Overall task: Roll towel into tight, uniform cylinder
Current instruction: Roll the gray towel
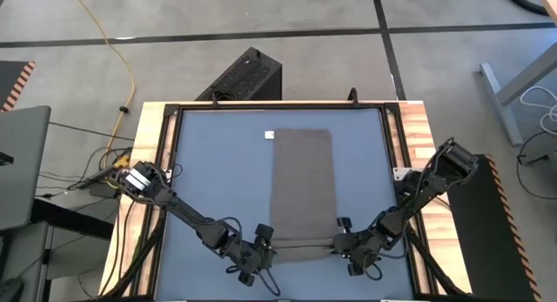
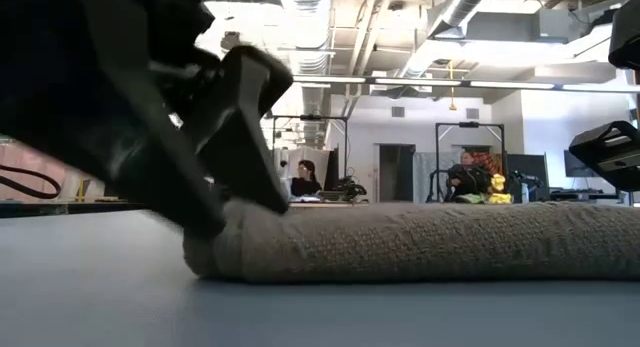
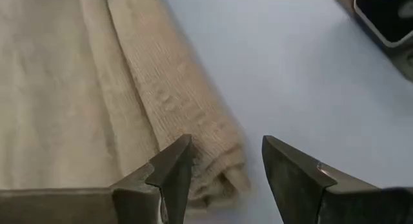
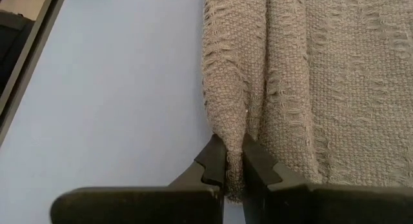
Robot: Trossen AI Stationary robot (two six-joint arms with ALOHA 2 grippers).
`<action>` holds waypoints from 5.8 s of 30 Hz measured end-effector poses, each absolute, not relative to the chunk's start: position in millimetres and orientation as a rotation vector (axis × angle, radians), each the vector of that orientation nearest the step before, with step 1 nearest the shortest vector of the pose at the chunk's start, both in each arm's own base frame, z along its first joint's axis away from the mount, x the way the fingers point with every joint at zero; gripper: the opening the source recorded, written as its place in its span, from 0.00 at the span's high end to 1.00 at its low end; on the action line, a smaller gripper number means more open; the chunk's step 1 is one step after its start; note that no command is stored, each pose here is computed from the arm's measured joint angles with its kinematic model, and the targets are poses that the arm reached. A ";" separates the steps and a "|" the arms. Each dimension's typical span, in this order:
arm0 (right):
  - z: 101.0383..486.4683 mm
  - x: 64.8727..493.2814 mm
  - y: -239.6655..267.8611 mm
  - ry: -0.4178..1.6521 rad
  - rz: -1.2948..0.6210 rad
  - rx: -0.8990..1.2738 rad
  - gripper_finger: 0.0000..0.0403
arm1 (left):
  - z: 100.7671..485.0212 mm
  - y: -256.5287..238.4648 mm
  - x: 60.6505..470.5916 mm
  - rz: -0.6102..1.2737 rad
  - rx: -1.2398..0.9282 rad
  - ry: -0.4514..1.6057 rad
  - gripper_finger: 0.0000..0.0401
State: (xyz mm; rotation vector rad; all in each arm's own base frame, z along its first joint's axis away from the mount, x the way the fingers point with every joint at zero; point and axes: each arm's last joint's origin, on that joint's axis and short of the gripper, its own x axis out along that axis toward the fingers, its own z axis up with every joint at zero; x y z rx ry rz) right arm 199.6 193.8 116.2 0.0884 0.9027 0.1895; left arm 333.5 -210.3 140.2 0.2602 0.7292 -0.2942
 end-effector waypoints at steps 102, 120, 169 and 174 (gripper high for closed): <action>111.4 208.7 184.3 1.102 -0.234 1.061 0.90 | 157.8 -175.8 370.0 -0.266 -0.008 0.576 0.99; 111.8 209.7 183.8 1.072 -0.250 1.069 0.89 | 116.1 -165.2 380.0 -0.249 -0.050 0.689 1.00; 142.9 194.7 211.5 0.808 0.249 0.074 0.55 | 107.1 -89.6 393.8 -0.349 -0.534 0.944 1.00; 153.2 199.4 216.4 0.805 0.243 0.030 0.57 | 107.2 -89.7 393.7 -0.354 -0.536 0.946 1.00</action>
